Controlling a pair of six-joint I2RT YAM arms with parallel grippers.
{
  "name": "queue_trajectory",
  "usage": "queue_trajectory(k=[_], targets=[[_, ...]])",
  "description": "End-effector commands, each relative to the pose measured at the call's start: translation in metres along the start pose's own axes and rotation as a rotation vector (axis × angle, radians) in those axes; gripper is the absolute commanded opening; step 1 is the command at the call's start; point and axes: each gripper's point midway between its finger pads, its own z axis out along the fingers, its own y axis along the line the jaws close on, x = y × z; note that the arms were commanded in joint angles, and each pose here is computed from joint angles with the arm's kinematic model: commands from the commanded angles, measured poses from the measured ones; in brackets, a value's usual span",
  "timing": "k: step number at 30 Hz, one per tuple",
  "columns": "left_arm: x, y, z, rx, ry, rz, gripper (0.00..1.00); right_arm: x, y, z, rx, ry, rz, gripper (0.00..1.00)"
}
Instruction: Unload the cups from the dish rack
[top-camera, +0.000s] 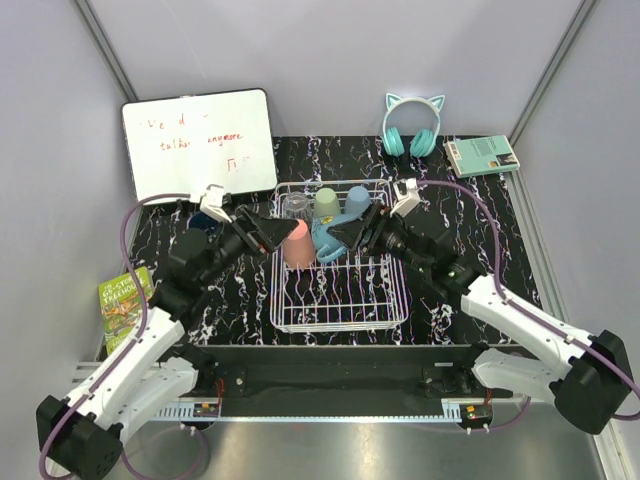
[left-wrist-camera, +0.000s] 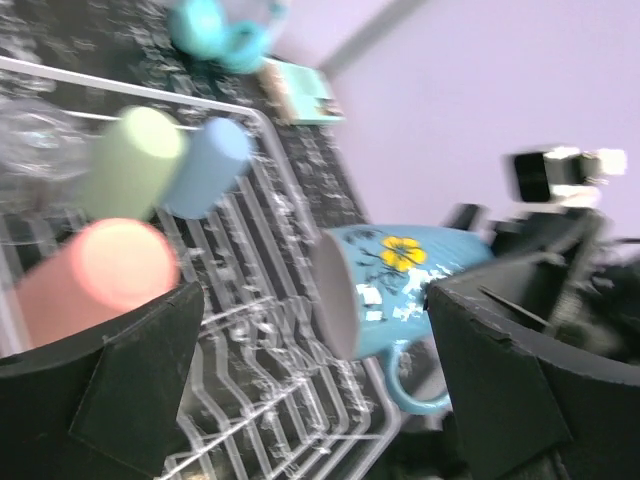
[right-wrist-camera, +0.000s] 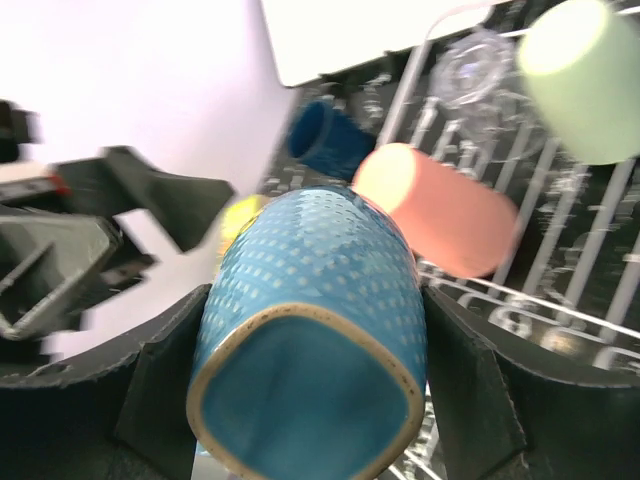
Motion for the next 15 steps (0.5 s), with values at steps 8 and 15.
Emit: queue_trajectory(k=[8,15], targets=[[0.003,-0.062,-0.009,0.366,-0.033,-0.080,0.90,-0.041,0.080,-0.020,-0.485,-0.127,0.200,0.00],[0.007,-0.077,-0.008,0.409,-0.029,-0.055,0.83,-0.038,0.085,-0.006,-0.535,-0.089,0.250,0.00]])
